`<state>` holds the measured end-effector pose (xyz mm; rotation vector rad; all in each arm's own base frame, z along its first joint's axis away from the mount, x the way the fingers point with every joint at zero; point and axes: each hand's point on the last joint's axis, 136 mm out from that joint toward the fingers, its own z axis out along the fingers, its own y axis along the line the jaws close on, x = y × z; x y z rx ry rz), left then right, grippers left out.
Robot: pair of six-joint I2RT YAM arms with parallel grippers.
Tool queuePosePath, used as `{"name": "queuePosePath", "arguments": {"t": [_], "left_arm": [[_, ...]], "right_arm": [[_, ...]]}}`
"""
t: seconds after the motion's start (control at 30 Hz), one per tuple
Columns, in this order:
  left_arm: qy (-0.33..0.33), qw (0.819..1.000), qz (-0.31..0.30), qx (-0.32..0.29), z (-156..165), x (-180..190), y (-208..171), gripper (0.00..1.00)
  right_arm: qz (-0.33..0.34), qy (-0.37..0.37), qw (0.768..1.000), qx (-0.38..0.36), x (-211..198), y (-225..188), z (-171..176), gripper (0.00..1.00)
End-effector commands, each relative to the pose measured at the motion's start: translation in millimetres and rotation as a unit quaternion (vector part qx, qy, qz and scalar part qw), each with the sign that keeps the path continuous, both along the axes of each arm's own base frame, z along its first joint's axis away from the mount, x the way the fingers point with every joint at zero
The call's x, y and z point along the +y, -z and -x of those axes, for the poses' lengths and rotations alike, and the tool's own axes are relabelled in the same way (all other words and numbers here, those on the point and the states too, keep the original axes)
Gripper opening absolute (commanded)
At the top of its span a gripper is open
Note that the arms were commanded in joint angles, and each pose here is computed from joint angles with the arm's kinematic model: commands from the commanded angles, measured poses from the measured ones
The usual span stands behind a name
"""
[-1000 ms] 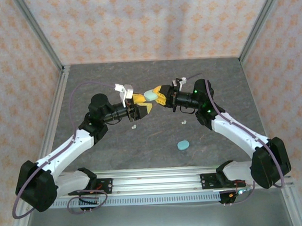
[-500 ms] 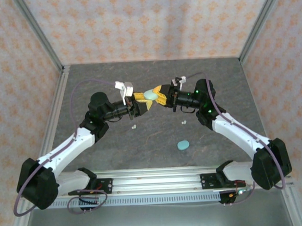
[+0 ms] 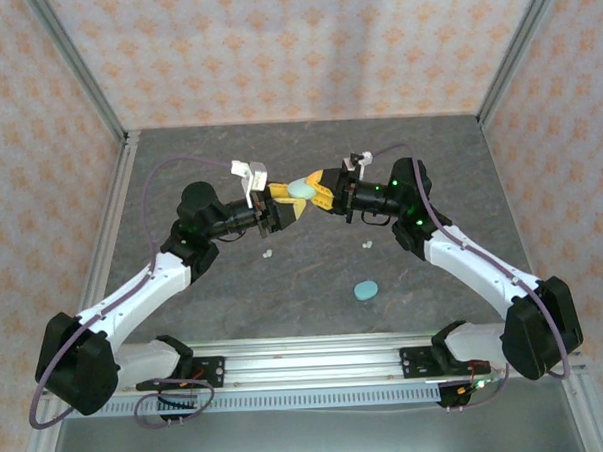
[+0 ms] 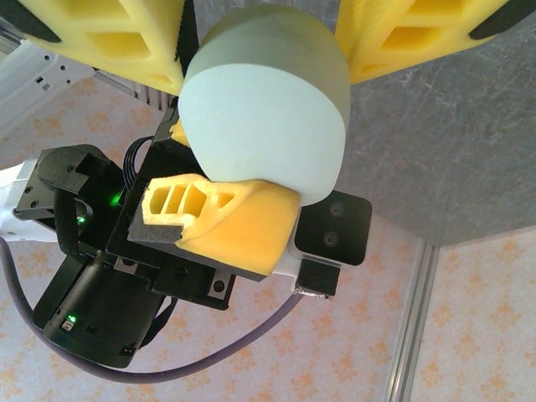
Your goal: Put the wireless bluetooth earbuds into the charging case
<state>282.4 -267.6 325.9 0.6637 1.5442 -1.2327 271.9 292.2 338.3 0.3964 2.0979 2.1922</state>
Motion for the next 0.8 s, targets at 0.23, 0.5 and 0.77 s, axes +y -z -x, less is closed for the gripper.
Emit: {"name": "queuePosePath", "arguments": {"t": [0.23,0.5,0.77], "left_arm": [[0.014,0.999,0.023,-0.047,5,0,-33,0.44],[0.018,0.998,0.023,-0.05,7,-1,-36,0.35],[0.013,0.999,0.008,-0.05,8,0,-32,0.25]], "right_arm": [[-0.02,-0.022,0.999,-0.035,1,-27,13,0.0],[-0.016,-0.029,0.999,-0.035,3,-24,15,0.0],[-0.003,-0.032,0.999,-0.034,4,-17,16,0.05]]}}
